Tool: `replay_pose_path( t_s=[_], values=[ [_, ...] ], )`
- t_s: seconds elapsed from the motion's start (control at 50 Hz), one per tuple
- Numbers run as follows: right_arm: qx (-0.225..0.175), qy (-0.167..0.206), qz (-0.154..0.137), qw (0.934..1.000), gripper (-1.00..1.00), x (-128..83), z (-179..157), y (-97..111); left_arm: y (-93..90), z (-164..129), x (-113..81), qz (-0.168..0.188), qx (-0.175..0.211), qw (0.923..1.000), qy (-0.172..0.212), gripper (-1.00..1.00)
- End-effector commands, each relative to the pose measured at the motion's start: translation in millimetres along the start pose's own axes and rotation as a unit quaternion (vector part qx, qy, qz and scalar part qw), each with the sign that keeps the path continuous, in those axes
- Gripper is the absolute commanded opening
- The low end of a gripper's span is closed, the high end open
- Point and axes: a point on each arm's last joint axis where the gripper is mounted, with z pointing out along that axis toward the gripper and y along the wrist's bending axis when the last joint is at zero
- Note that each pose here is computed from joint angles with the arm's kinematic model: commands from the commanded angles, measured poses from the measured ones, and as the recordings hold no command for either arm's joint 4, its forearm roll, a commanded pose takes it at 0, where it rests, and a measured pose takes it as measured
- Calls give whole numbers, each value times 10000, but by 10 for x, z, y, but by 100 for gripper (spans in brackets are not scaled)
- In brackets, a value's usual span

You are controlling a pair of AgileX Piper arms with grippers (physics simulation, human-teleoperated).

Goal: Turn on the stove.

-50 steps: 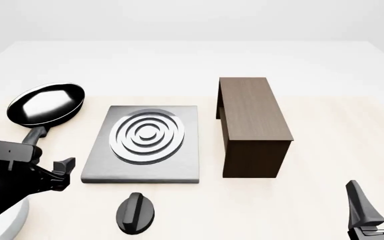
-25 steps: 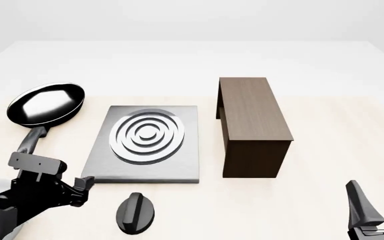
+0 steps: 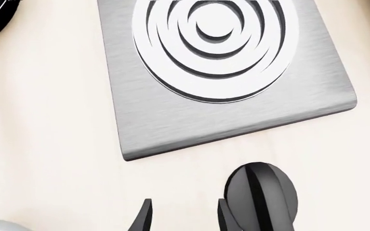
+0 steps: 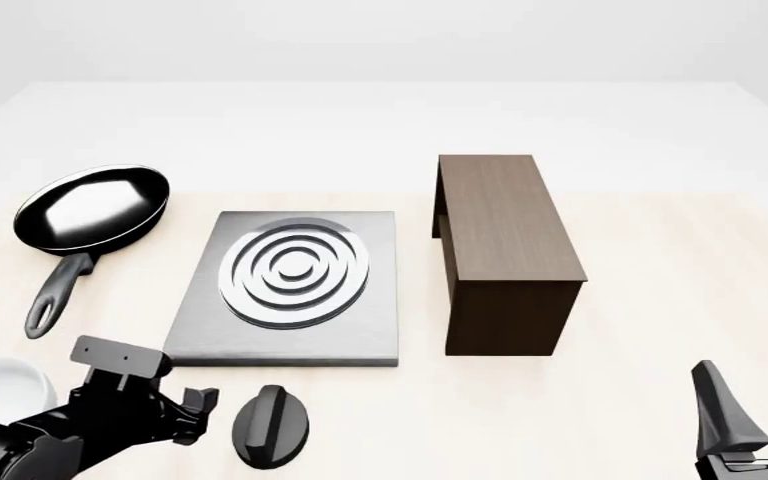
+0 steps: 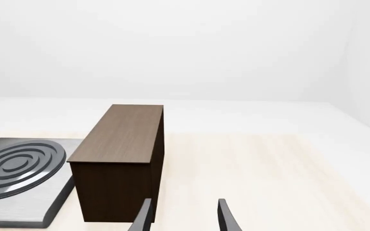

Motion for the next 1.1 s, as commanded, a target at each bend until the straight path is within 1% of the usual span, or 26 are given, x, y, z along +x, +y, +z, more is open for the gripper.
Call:
replay_pose_path(
  t_s=[0.02,0.46,0.66,0.74,0.8,0.82,0.94,1.02,1.1],
  values=[
    [0,0,0,10000,100,0,0,0,-48,80,61,-30,93,9999,126,100],
    [-1,-1,0,10000,100,0,0,0,-188,231,196,-154,320,9981,501,100],
    [-1,-1,1,10000,100,0,0,0,-199,177,268,-278,343,9973,586,100],
    [-1,-1,1,10000,100,0,0,0,-189,122,269,-182,342,9977,550,100],
    [-1,0,1,10000,100,0,0,0,-215,147,297,-227,376,9969,648,100],
    [-1,0,1,10000,100,0,0,0,-256,172,327,-219,439,9961,733,100],
    [-2,1,1,10000,100,0,0,0,-253,165,309,-185,439,9964,705,100],
    [-2,0,1,10000,100,0,0,0,-338,202,326,-207,565,9950,799,100],
    [-1,0,1,10000,100,0,0,0,-353,195,315,-182,596,9950,778,100]
  ],
)
